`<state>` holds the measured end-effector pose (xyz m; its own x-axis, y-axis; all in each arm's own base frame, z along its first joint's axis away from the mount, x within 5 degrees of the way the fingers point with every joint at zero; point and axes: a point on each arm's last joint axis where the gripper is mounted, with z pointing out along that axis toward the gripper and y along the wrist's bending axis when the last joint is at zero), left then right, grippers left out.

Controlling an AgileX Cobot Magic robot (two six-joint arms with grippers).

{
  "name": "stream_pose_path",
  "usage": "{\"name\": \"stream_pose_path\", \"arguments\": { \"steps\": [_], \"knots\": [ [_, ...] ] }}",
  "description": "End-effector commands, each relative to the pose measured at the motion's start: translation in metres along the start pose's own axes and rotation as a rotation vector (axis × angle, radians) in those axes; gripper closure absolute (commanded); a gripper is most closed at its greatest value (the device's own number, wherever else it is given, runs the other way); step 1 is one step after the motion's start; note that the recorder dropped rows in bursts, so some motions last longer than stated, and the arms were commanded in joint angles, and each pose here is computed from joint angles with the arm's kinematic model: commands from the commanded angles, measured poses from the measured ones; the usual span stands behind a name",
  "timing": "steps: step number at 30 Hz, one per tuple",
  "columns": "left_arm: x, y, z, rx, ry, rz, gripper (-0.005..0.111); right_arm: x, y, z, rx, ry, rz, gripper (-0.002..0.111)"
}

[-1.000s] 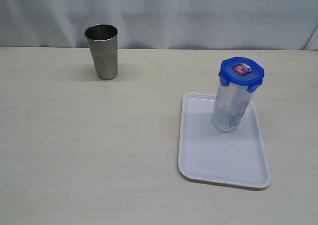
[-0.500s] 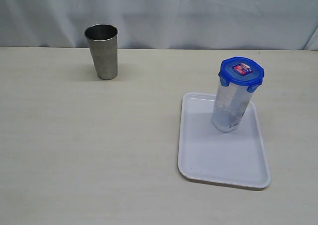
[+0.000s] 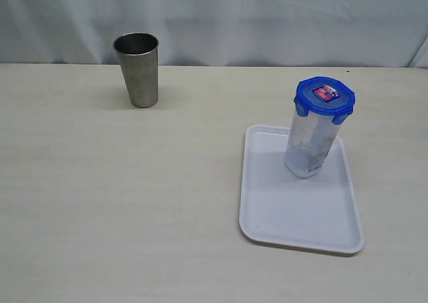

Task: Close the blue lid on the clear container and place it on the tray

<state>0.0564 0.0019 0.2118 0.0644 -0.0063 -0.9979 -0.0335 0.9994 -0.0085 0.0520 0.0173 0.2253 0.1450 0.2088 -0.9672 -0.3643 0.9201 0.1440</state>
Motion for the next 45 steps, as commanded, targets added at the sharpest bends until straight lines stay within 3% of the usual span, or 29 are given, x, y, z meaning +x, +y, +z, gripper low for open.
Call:
{"name": "stream_pose_path", "arguments": {
  "steps": [1,12,26,34,45],
  "knots": [
    [0.007,0.000,0.000,-0.002,0.073,0.024,0.107,0.001,0.000,-0.001,-0.001,0.000,-0.007,0.104],
    [0.026,0.003,-0.004,-0.017,0.289,0.098,0.107,0.001,0.000,-0.001,-0.001,0.000,-0.007,0.104],
    [0.026,0.003,-0.004,-0.008,0.287,0.152,0.107,0.001,0.000,-0.001,-0.001,0.000,-0.007,0.104],
    [0.026,0.001,-0.004,0.004,0.283,0.095,0.107,0.001,0.000,-0.001,-0.001,0.000,-0.007,0.104],
    [0.026,0.000,-0.004,0.024,0.282,0.139,0.107,0.001,0.000,-0.001,-0.001,0.000,-0.007,0.104]
  ]
}}
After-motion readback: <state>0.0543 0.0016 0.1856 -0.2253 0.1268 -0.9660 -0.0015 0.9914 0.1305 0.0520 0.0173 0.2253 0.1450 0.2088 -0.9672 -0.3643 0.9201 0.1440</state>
